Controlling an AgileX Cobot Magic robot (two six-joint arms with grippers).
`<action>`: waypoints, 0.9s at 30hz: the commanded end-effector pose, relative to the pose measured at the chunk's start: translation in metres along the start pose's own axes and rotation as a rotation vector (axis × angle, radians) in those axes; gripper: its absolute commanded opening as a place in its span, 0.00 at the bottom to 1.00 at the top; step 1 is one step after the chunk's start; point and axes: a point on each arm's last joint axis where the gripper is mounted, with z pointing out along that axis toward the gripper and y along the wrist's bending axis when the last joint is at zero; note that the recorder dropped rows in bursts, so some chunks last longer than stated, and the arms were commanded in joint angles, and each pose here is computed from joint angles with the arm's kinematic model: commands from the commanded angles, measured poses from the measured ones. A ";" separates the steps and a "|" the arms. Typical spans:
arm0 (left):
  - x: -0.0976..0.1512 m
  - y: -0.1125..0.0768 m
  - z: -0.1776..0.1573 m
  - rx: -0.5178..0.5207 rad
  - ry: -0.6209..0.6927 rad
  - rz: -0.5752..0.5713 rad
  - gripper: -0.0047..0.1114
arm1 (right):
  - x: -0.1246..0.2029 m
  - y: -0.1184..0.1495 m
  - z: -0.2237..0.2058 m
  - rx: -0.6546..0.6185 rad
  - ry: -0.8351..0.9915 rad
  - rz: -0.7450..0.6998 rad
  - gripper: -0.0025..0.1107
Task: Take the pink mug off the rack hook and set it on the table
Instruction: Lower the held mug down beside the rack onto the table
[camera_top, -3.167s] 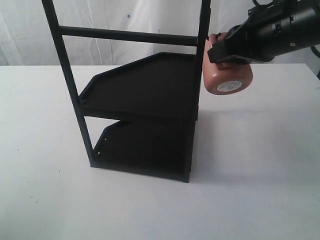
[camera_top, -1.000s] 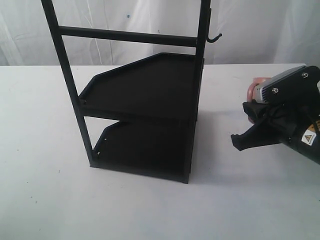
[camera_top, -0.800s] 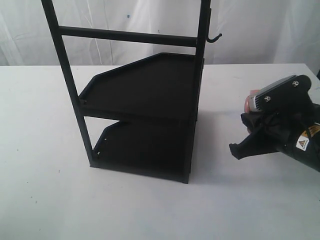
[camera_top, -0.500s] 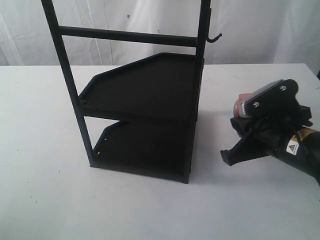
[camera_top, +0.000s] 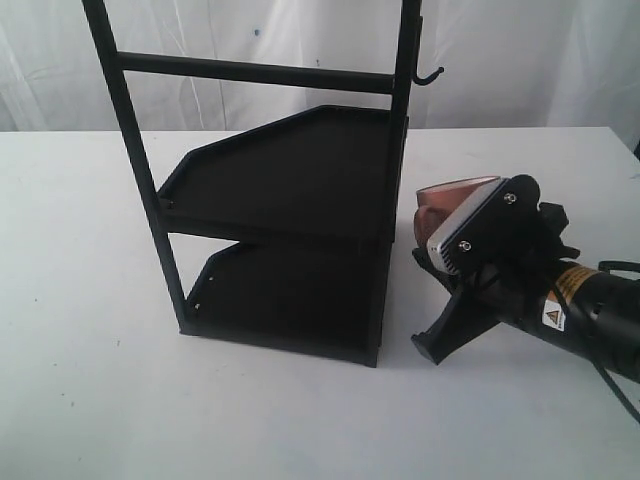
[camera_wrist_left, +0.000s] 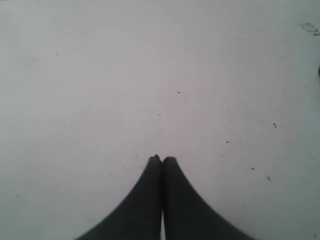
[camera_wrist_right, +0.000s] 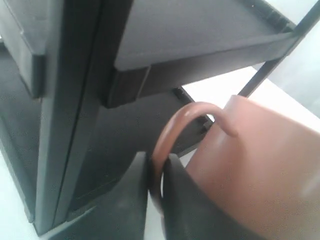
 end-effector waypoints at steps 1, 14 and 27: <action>0.000 0.000 0.000 0.004 -0.006 0.003 0.04 | -0.002 0.000 0.000 -0.004 -0.014 -0.013 0.02; 0.000 0.000 0.000 0.004 -0.006 0.003 0.04 | -0.005 0.000 0.000 -0.005 -0.049 0.262 0.02; 0.000 0.000 0.000 0.004 -0.006 0.003 0.04 | 0.017 0.020 0.005 -0.070 -0.217 0.110 0.02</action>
